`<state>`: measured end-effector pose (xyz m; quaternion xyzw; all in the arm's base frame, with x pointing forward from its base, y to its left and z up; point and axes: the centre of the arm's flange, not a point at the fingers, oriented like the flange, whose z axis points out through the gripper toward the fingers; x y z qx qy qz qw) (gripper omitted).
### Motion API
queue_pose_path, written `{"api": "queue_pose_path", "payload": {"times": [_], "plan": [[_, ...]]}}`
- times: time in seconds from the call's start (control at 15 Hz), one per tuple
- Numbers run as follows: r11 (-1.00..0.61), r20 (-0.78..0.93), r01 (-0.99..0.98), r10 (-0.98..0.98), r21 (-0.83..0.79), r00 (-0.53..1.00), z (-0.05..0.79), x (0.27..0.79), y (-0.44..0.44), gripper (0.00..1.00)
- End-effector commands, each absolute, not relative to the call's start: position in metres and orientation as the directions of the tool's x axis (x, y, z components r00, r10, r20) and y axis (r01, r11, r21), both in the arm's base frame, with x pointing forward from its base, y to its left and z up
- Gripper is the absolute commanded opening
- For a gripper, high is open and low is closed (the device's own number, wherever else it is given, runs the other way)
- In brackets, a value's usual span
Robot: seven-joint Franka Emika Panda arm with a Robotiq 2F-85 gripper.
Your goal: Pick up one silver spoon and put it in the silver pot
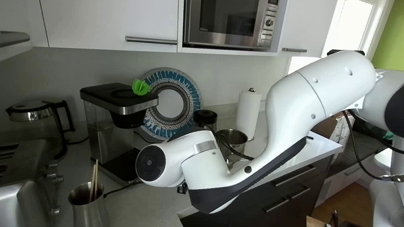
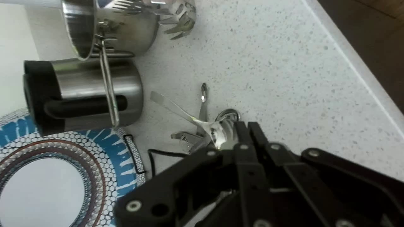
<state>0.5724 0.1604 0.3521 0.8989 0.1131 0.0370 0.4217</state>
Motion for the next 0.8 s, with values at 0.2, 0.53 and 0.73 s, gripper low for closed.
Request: {"api": "queue_pose_path", "payload": {"times": [0.2, 0.53, 0.73], "plan": [[-0.610, 0.078, -0.028, 0.057, 0.792, 0.995, 0.408, 0.520, 0.138, 0.01], [-0.712, 0.188, -0.077, 0.079, 0.698, 0.979, 0.407, 0.461, 0.087, 0.01], [-0.688, 0.166, -0.075, 0.067, 0.722, 0.984, 0.410, 0.493, 0.101, 0.01]]}}
